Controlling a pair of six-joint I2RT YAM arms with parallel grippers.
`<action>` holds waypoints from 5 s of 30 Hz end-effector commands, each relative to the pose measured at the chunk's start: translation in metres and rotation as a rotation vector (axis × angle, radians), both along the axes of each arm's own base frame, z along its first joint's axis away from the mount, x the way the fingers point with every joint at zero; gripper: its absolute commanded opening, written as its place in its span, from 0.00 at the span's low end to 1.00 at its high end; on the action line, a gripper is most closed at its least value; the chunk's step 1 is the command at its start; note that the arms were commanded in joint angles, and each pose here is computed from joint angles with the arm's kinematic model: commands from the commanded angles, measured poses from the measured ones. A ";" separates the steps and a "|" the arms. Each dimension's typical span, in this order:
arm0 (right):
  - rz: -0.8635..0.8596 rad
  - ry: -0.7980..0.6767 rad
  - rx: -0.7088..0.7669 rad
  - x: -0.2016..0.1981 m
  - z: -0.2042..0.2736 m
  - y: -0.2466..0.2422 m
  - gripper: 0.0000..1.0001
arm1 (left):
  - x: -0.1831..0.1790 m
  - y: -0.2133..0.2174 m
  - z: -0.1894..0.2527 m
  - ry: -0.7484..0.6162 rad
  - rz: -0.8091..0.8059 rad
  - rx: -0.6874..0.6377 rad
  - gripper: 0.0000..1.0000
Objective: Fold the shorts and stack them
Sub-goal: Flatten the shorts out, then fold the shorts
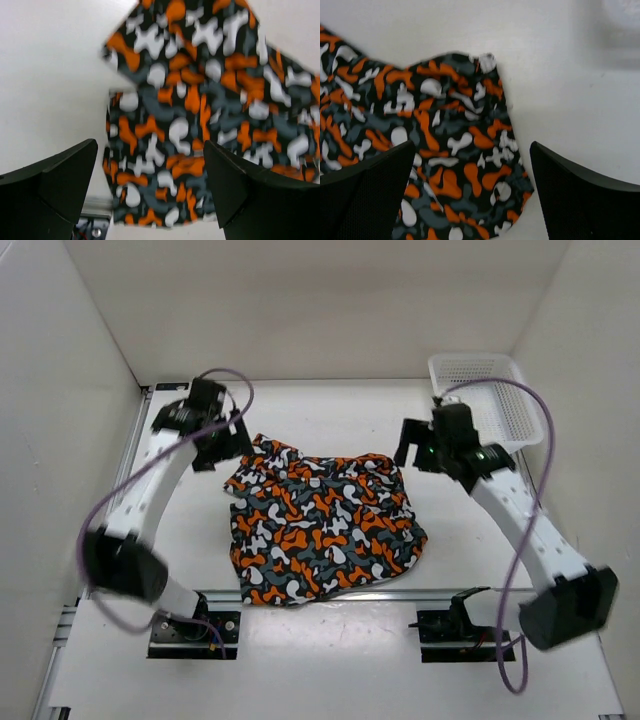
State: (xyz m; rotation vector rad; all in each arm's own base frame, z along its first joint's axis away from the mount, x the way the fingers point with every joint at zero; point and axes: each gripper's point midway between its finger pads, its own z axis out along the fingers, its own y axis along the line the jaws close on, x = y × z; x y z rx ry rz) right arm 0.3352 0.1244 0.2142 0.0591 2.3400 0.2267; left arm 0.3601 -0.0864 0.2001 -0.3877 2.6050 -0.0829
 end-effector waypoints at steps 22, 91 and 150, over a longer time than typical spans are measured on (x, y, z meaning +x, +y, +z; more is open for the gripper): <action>-0.388 0.393 0.440 -0.146 -0.152 -0.009 0.86 | -0.105 -0.046 -0.184 0.403 0.106 -0.109 0.11; -0.122 -0.225 0.358 -0.050 0.119 -0.019 0.00 | -0.040 0.012 0.192 -0.487 0.126 -0.340 0.10; 0.062 -0.048 0.251 0.198 -0.013 0.050 0.00 | 0.194 0.097 0.125 -0.514 0.140 -0.151 0.10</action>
